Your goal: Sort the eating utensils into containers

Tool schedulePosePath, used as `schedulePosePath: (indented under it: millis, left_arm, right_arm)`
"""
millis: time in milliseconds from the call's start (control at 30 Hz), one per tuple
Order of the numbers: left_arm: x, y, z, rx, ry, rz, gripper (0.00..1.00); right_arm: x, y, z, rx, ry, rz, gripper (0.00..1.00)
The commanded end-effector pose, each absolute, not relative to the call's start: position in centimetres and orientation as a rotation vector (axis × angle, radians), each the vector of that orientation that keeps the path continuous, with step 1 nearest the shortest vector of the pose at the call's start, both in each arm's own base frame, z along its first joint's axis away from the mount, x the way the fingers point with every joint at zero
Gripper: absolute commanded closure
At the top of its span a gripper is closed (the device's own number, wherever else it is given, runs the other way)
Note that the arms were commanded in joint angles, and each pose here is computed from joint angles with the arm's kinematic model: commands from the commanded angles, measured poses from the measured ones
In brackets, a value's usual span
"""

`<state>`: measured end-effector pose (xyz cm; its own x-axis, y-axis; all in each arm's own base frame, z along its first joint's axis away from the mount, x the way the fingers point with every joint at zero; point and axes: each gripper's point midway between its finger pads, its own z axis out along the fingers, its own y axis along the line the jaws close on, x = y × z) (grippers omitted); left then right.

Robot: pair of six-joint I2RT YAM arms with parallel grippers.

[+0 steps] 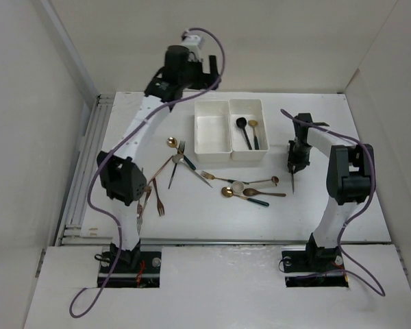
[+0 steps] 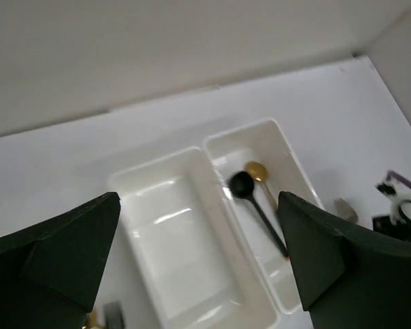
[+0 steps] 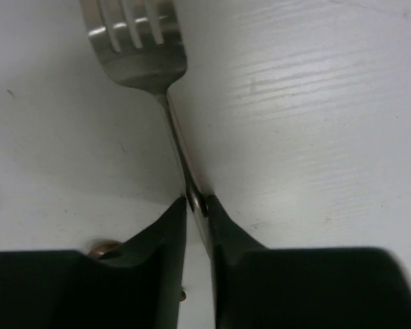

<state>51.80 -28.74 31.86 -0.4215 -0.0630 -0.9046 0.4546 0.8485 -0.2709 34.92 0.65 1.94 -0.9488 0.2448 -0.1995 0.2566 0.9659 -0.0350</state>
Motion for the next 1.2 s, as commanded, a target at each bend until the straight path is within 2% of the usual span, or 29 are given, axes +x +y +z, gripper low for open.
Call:
schedulePosePath:
  millis: [0,33,67,100,233,367,500,567,600,700,733,867,967,1167]
  left_arm:
    - [52.3,-18.2,39.3,0.089,1.831,-0.44,0.0]
    - [52.4,-16.8,39.3,0.06,1.84,-0.435,0.0]
    - [52.4,-15.3,39.5,0.026,1.841,-0.422,0.0]
    - [52.2,-13.2,39.7,-0.015,1.849,-0.409,0.0]
    - [50.8,-10.4,40.3,0.031,1.856,-0.281,0.0]
    - [50.0,-5.8,40.2,0.064,1.844,0.103,0.0]
    - [49.4,-0.8,39.0,-0.109,1.847,0.399,0.0]
    - [47.6,1.9,37.7,-0.364,1.841,0.5,0.0]
    - [47.4,1.6,37.0,-0.363,1.86,0.481,0.0]
    - [46.7,0.0,33.1,-0.325,1.98,0.386,0.02]
    - [46.4,-0.4,31.1,-0.316,2.035,0.367,0.02]
    - [44.7,-3.3,25.8,-0.251,2.212,0.195,0.09]
    - [43.1,-5.7,22.6,-0.182,2.311,0.041,0.17]
    - [40.3,-5.7,18.9,-0.095,2.393,0.055,0.17]
  right_arm:
    - [33.9,1.2,0.3,0.309,2.988,-0.129,0.77]
    - [33.4,1.5,-0.4,0.296,3.013,-0.135,0.84]
    - [33.2,1.8,-0.7,0.28,3.025,-0.137,0.97]
    - [33.1,1.8,-1.0,0.28,3.034,-0.14,1.0]
    - [33.7,1.1,0.2,0.269,2.99,-0.223,1.0]
    - [35.9,-0.2,4.8,0.302,2.824,-0.292,1.0]
    - [38.9,-0.2,13.1,0.318,2.589,-0.297,1.0]
    - [39.9,0.6,16.5,0.299,2.515,-0.294,1.0]
    - [41.1,1.6,19.4,0.28,2.444,-0.278,1.0]
    - [42.2,4.4,22.9,0.242,2.382,-0.241,1.0]
    - [43.0,7.5,25.6,0.194,2.321,-0.174,1.0]
    - [44.9,18.0,29.3,0.107,2.199,0.099,1.0]
    - [46.3,25.2,29.9,0.051,2.123,0.261,1.0]
    - [48.3,31.8,23.3,0.021,2.196,0.335,1.0]
